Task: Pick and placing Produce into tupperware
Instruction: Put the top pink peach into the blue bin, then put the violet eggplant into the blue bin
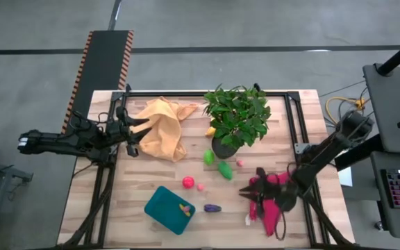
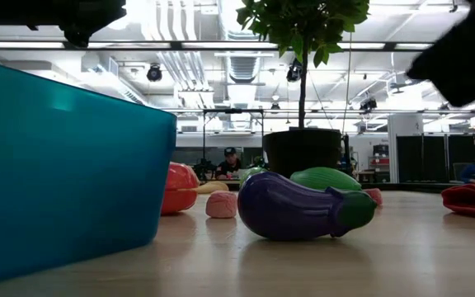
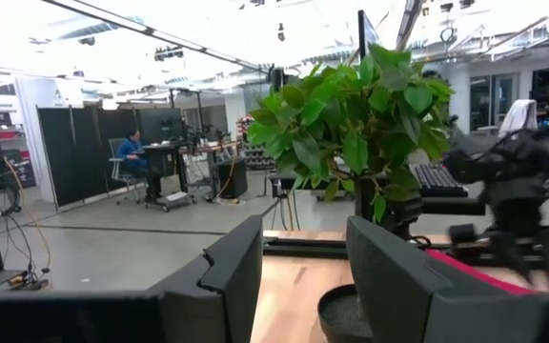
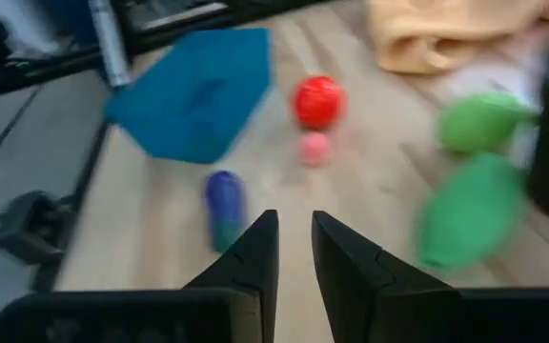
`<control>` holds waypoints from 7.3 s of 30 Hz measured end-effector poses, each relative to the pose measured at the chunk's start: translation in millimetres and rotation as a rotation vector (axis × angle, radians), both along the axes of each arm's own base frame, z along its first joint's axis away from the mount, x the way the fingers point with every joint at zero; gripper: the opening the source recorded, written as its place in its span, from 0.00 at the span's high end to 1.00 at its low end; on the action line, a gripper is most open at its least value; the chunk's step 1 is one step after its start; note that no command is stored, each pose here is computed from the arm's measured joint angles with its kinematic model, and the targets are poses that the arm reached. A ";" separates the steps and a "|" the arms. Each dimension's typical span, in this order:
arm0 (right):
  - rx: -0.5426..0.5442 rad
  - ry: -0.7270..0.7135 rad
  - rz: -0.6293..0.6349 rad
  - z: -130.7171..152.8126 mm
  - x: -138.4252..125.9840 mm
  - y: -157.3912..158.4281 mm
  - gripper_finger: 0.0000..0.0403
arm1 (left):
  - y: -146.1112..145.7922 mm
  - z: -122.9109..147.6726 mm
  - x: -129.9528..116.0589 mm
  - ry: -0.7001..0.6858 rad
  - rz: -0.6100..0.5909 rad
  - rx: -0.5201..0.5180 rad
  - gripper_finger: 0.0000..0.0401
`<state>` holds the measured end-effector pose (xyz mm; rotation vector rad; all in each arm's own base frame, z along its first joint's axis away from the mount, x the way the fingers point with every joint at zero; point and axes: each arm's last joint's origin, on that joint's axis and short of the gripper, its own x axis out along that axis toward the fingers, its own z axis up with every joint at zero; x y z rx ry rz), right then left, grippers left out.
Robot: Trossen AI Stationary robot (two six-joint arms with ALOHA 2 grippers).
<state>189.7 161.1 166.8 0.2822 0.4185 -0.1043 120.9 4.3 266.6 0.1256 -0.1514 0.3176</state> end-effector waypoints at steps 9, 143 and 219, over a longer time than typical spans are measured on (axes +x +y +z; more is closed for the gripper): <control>0.062 0.052 -0.245 -31.3 -5.3 -52.1 0.79 | 0.1 0.5 -0.5 -0.004 0.002 0.006 0.65; -0.169 0.130 0.268 4.0 214.0 49.8 0.86 | -0.1 -2.1 1.5 0.039 0.009 0.051 0.65; -0.049 0.625 0.172 24.9 179.0 43.2 0.31 | 0.0 -2.5 2.2 0.043 0.010 0.053 0.65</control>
